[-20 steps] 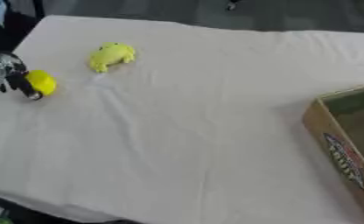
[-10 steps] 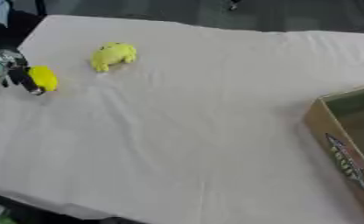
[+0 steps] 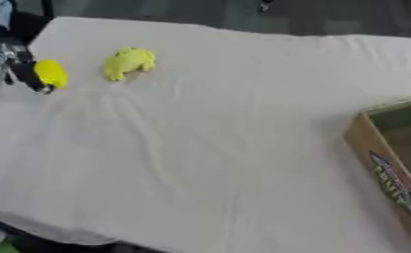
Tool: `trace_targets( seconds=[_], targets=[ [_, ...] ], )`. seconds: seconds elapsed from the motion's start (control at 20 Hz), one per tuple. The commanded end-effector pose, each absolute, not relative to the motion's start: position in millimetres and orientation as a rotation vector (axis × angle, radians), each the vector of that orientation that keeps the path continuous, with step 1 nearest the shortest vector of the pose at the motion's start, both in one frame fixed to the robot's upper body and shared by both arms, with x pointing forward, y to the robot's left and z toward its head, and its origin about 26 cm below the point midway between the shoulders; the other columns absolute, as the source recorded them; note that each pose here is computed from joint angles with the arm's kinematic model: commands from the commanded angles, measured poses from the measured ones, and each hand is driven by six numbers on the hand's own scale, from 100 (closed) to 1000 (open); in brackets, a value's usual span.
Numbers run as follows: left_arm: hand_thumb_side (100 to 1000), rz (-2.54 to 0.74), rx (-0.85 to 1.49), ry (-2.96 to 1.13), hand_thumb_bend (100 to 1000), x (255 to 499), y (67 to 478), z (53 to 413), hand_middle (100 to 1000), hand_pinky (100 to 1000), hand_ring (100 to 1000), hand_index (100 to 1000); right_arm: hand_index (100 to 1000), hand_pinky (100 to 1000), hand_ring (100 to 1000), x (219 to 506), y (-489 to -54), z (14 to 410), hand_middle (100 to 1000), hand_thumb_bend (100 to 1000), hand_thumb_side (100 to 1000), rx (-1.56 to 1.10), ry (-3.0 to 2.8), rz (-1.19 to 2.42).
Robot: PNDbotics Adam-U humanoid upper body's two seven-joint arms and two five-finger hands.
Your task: Pick up the objects with one hand, pass them to the other hand, and then place them into the box on the other side of the table.
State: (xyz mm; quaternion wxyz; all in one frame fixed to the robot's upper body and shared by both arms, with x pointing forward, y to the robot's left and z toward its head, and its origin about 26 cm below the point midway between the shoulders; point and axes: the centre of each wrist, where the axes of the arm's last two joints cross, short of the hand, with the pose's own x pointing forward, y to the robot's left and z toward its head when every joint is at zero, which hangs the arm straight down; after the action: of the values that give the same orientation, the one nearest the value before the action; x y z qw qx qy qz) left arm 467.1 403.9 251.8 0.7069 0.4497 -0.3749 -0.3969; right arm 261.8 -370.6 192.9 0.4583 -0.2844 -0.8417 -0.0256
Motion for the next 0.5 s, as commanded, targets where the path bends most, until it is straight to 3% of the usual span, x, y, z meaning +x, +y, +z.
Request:
trace_targets(
  seconds=[0.05, 0.5],
  targets=[
    [100, -0.86, 1.077, -0.92, 354, 453, 412, 286, 544, 621, 647, 484, 1000, 1000, 929, 260, -372, 204, 930, 100, 487, -0.719, -2.103, -0.037],
    [100, -0.851, 1.153, -1.202, 322, 421, 386, 302, 524, 588, 601, 472, 1000, 1000, 928, 260, -373, 205, 927, 100, 478, -0.722, -2.115, -0.04]
  ],
)
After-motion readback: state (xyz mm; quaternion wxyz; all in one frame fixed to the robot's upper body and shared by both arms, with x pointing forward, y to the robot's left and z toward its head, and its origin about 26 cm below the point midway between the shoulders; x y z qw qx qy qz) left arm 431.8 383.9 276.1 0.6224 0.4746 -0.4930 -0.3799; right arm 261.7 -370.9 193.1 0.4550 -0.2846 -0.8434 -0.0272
